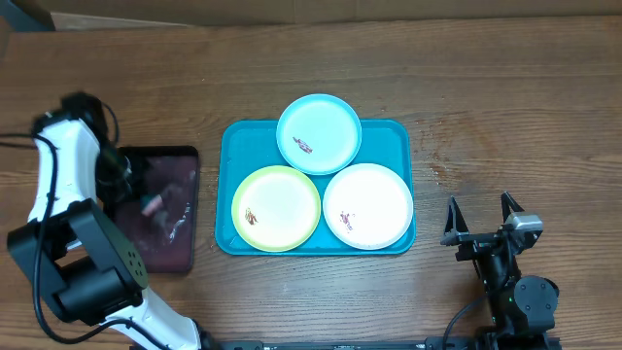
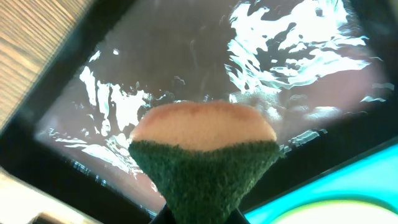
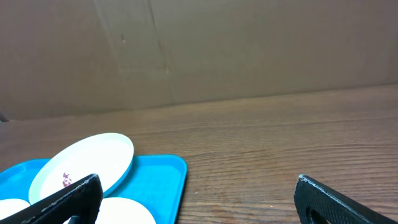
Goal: Clean dirty plates on tray and stack at the side
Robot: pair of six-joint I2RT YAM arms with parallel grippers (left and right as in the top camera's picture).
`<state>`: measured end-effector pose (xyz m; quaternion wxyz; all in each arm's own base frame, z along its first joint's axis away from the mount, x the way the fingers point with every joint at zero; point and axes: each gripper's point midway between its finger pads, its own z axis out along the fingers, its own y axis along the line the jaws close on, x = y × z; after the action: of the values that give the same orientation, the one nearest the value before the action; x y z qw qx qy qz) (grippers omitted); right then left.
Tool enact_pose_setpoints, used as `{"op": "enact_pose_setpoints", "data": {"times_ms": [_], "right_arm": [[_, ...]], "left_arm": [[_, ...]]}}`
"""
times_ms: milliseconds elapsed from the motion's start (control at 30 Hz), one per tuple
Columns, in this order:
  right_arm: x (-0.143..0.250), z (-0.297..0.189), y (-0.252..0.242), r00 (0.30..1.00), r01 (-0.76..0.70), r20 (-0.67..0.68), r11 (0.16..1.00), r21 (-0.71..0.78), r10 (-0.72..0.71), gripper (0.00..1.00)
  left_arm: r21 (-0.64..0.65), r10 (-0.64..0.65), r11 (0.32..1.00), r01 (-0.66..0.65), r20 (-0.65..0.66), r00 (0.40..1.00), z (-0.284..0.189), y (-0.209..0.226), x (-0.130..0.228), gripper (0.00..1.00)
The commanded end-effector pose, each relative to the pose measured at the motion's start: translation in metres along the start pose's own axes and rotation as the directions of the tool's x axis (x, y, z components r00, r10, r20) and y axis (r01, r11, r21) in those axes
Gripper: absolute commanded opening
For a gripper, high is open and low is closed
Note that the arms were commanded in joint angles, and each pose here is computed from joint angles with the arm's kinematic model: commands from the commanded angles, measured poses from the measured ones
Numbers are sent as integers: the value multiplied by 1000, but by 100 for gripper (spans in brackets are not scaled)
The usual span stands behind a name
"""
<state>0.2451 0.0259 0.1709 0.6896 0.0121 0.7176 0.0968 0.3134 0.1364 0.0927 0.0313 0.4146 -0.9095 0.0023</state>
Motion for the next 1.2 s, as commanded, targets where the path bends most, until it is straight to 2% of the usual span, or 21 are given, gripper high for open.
{"op": "enact_pose_setpoints", "data": {"times_ms": [0, 167, 333, 400, 500, 667, 933, 1033, 1167], "right_arm": [[1, 0, -1, 1000, 3, 9, 1000, 4, -3, 100], [1, 0, -1, 1000, 4, 9, 1000, 4, -4, 100], [1, 0, -1, 1000, 3, 9, 1000, 4, -3, 100], [1, 0, -1, 1000, 3, 9, 1000, 4, -3, 100], [1, 0, -1, 1000, 3, 9, 1000, 4, -3, 100], [1, 0, -1, 1000, 3, 9, 1000, 4, -3, 100], [1, 0, -1, 1000, 3, 9, 1000, 4, -3, 100], [1, 0, -1, 1000, 3, 9, 1000, 4, -3, 100], [1, 0, -1, 1000, 3, 9, 1000, 4, -3, 100]], "left_arm": [[75, -4, 997, -1, 65, 998, -43, -12, -13, 4], [86, -4, 996, -4, 91, 996, -61, -14, -16, 4], [32, 17, 999, -20, 90, 996, -16, -13, -16, 4], [38, 23, 999, -25, 61, 998, 5, -15, -8, 4], [71, 22, 997, -23, 16, 1000, 14, -18, 2, 4], [90, 29, 995, -31, 23, 999, -22, -19, -2, 4], [137, 107, 982, -132, 179, 978, -120, -22, -9, 4], [72, 100, 991, -116, 198, 975, -118, -11, -9, 4], [1, 89, 996, -90, 130, 988, -65, -5, -5, 4]]}}
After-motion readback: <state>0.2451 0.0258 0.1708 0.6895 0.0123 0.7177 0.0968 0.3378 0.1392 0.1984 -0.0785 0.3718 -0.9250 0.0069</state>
